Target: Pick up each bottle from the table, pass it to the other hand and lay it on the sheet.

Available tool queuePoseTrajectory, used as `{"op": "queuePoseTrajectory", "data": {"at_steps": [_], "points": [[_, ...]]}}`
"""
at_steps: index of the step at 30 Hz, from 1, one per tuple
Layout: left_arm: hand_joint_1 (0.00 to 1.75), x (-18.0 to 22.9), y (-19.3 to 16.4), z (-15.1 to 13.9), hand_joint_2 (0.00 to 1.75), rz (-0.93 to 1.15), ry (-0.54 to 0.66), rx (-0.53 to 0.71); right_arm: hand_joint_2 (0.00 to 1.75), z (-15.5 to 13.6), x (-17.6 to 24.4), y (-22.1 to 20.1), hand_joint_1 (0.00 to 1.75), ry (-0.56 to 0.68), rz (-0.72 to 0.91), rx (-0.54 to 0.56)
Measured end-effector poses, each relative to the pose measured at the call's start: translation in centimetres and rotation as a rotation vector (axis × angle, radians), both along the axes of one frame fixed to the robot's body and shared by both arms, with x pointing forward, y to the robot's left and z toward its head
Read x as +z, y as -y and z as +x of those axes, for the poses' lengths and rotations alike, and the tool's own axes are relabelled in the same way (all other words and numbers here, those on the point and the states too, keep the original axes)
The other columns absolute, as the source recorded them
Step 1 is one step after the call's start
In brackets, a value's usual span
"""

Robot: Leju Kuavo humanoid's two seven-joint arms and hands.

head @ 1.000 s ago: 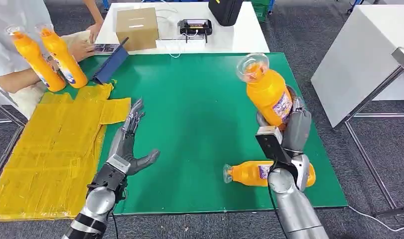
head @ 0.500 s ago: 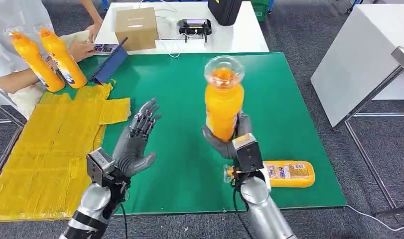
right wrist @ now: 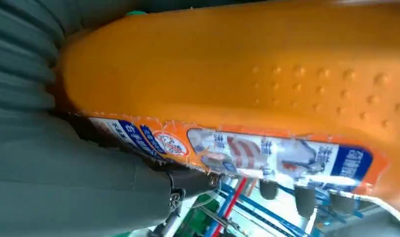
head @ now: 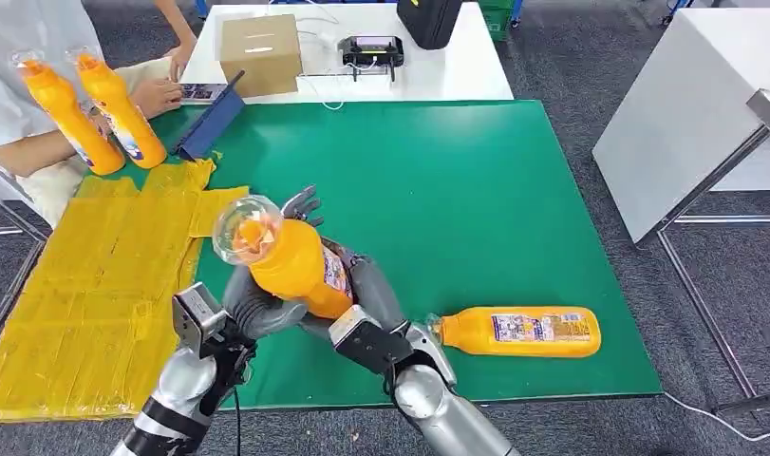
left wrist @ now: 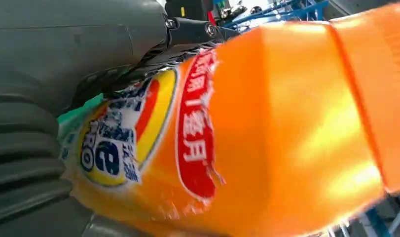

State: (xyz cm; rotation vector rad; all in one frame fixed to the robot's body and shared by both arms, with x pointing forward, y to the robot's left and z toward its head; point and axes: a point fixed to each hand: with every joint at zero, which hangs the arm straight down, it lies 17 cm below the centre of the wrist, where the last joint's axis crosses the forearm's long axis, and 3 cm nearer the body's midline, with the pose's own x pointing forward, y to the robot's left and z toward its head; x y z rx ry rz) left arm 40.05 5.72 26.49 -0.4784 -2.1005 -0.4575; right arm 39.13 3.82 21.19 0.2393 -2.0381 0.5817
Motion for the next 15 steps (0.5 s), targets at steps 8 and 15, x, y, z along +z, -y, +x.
{"op": "queuePoseTrajectory", "data": {"at_steps": [8, 15], "points": [[0.00, 0.1, -0.4, 0.4, 1.75, 0.024, 0.028, 0.045, 1.75, -0.6, -1.0, -1.5, 1.75, -0.004, -0.052, 0.040], [0.00, 0.5, -1.7, 1.1, 1.75, 0.096, 0.130, 0.205, 1.75, -0.9, -2.8, -2.8, 1.75, -0.030, -0.116, 0.068]]}}
